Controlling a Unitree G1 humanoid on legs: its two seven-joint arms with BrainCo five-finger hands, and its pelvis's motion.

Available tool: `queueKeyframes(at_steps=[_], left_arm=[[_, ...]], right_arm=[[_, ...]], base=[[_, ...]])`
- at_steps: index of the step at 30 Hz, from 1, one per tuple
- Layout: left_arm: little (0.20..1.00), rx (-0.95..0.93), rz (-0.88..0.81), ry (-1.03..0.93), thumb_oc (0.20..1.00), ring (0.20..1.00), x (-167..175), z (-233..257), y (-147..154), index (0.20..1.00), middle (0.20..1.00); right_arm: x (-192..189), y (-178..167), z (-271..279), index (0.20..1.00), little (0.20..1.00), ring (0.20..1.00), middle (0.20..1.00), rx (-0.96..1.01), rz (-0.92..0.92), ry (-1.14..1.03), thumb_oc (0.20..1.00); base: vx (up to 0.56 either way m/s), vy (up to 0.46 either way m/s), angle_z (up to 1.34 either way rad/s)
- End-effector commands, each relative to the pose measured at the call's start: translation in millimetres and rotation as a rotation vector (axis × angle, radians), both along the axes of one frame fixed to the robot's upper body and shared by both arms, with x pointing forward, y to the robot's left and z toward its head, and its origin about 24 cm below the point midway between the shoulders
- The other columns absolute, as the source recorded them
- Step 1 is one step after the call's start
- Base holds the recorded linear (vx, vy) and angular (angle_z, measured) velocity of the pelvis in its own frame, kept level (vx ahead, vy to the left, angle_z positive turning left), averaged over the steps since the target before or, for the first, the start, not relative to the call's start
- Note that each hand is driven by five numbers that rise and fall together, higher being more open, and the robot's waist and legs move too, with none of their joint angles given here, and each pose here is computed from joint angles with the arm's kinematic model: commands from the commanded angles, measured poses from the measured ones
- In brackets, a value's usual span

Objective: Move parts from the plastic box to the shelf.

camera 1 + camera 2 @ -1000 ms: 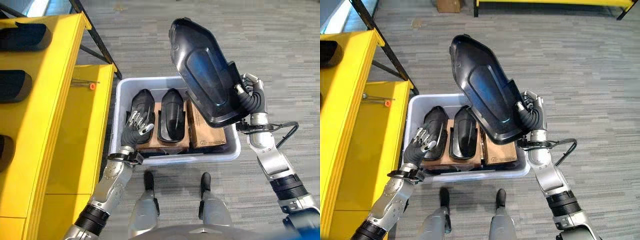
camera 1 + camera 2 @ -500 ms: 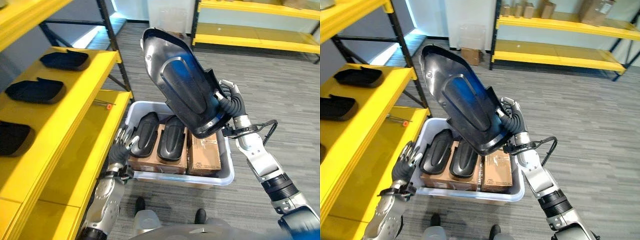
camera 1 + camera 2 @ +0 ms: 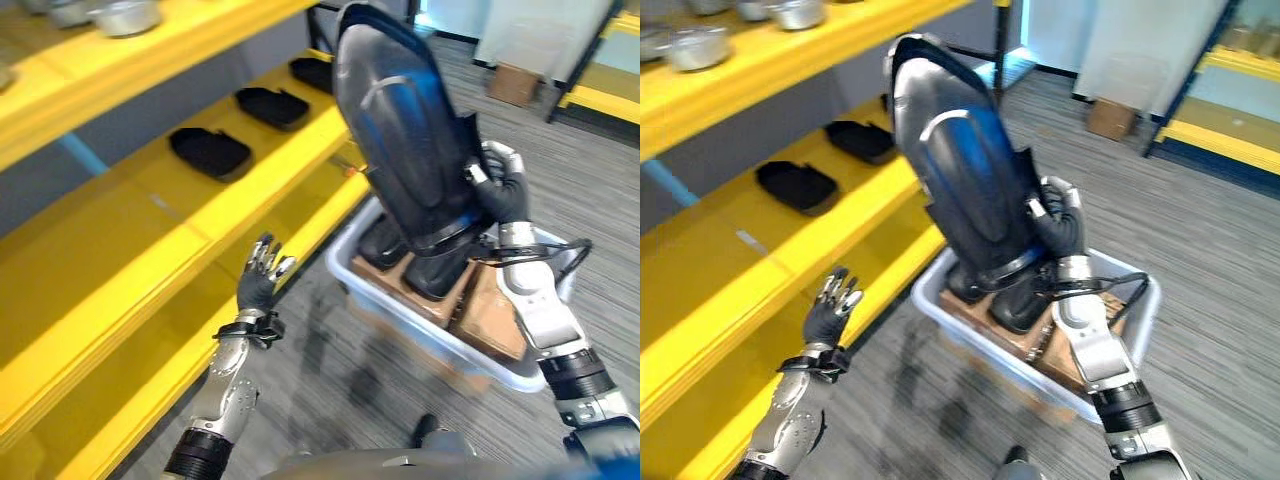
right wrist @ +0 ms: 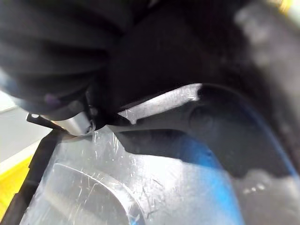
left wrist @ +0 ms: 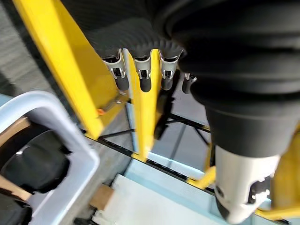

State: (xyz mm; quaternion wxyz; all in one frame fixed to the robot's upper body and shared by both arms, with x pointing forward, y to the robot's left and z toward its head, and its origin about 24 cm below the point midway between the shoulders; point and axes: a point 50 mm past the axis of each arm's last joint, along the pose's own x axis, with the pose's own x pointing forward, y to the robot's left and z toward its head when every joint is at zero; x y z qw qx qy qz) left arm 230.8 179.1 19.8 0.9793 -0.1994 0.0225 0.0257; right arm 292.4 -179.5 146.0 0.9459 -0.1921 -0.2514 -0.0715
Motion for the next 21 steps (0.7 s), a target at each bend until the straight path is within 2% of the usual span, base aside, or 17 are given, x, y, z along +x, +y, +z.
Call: queueKeyframes(at_steps=[1, 10, 11, 15, 21], left_arm=[[1.0, 0.08, 0.047, -0.085, 1.0, 1.0, -2.1, 16.5, 22.9, 1.0, 1.0], [1.0, 0.084, 0.058, -0.095, 1.0, 1.0, -3.5, 19.1, 26.7, 1.0, 1.0], [1.0, 0.104, 0.058, -0.108, 1.0, 1.0, -3.7, 21.7, 30.4, 1.0, 1.0], [1.0, 0.13, 0.082, -0.114, 1.0, 1.0, -6.2, 24.5, 39.1, 1.0, 1.0], [1.0, 0.186, 0.076, -0.119, 1.0, 1.0, -1.2, 26.2, 43.1, 1.0, 1.0]], right_arm=[[1.9, 7.9, 26.7, 0.2, 0.2, 0.2, 0.2, 0.053, 0.048, -0.128, 0.2], [4.1, 8.3, 19.3, 0.2, 0.2, 0.2, 0.2, 0.052, 0.044, -0.09, 0.2], [2.9, 3.6, 6.7, 0.2, 0.2, 0.2, 0.2, 0.041, 0.031, -0.03, 0.2], [0.3, -1.4, -6.6, 0.2, 0.2, 0.2, 0.2, 0.039, 0.014, 0.026, 0.2], [-12.3, -17.6, -25.5, 0.2, 0.2, 0.2, 0.2, 0.014, -0.018, 0.101, 0.2]], base=[[-0.04, 0.252, 0.28], [-0.02, 0.121, 0.13], [0.0, 0.324, 0.05], [0.0, 0.354, 0.8], [0.0, 0.138, 0.6]])
